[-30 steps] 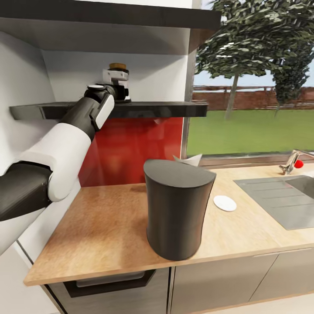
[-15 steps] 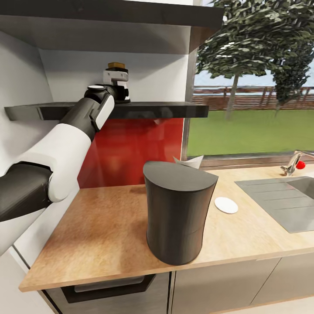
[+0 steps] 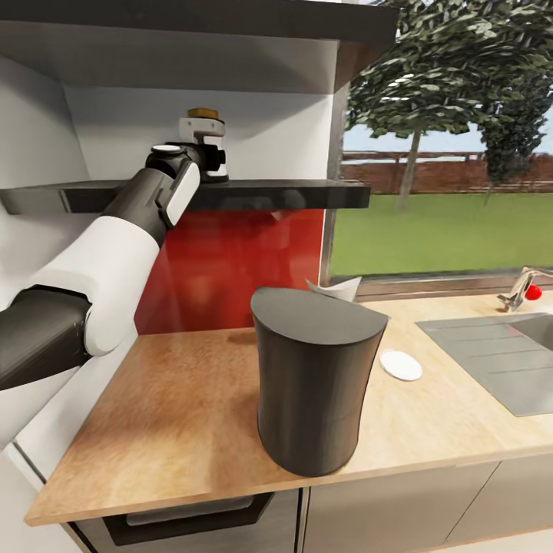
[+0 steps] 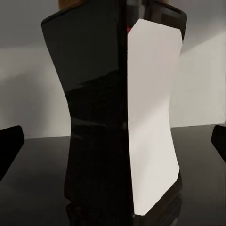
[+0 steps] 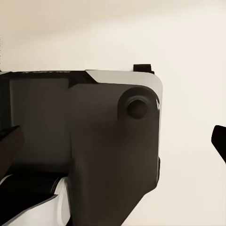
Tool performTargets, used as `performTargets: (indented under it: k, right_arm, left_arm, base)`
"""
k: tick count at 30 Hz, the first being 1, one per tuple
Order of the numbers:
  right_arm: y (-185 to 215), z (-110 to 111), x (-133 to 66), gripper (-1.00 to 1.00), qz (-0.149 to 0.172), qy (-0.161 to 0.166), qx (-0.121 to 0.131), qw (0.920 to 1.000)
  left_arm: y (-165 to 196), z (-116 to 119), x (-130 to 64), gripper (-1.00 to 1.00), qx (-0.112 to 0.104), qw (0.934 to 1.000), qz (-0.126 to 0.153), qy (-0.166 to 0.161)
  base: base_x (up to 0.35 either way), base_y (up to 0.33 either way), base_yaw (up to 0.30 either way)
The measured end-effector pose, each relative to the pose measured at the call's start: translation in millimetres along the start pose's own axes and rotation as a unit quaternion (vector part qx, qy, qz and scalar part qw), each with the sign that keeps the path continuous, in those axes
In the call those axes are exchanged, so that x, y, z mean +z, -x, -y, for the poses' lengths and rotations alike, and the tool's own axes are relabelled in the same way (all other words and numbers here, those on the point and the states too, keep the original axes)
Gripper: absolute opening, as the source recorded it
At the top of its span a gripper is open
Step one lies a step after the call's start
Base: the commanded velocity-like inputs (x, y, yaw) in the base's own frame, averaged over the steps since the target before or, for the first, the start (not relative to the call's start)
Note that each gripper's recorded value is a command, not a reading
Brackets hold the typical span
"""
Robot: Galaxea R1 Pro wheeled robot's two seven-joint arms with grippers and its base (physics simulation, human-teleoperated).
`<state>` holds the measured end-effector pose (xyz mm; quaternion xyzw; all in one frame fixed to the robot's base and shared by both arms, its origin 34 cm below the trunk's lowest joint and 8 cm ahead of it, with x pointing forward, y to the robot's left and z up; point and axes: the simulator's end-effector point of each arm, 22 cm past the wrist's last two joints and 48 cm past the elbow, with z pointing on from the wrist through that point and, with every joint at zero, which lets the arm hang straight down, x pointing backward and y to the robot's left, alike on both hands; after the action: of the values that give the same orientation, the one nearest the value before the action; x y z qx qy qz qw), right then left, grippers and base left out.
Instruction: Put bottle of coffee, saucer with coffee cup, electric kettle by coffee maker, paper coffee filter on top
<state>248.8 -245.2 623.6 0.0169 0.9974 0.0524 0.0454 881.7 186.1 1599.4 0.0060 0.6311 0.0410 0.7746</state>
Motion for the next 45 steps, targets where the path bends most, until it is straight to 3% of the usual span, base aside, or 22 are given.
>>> performTargets:
  k: [42,43,45]
  right_arm:
    - [0.2,1.2,0.0,1.0,0.0,-0.001,0.0,1.0]
    - [0.2,1.2,0.0,1.0,0.0,-0.001,0.0,1.0]
    - [0.2,1.2,0.0,1.0,0.0,-0.001,0.0,1.0]
  left_arm:
    - [-1.9,-0.2,0.4,1.0,0.0,1.0,0.0,-0.001]
    - [-2.1,0.1,0.4,-1.0,0.0,1.0,0.0,-0.002]
    - [-2.7,2.0,0.2,-1.0,0.001,1.0,-0.001,-0.004]
  base:
    - [0.053,0.0,0.0]
    - [0.002,0.0,0.0]
    - [0.0,0.0,0.0]
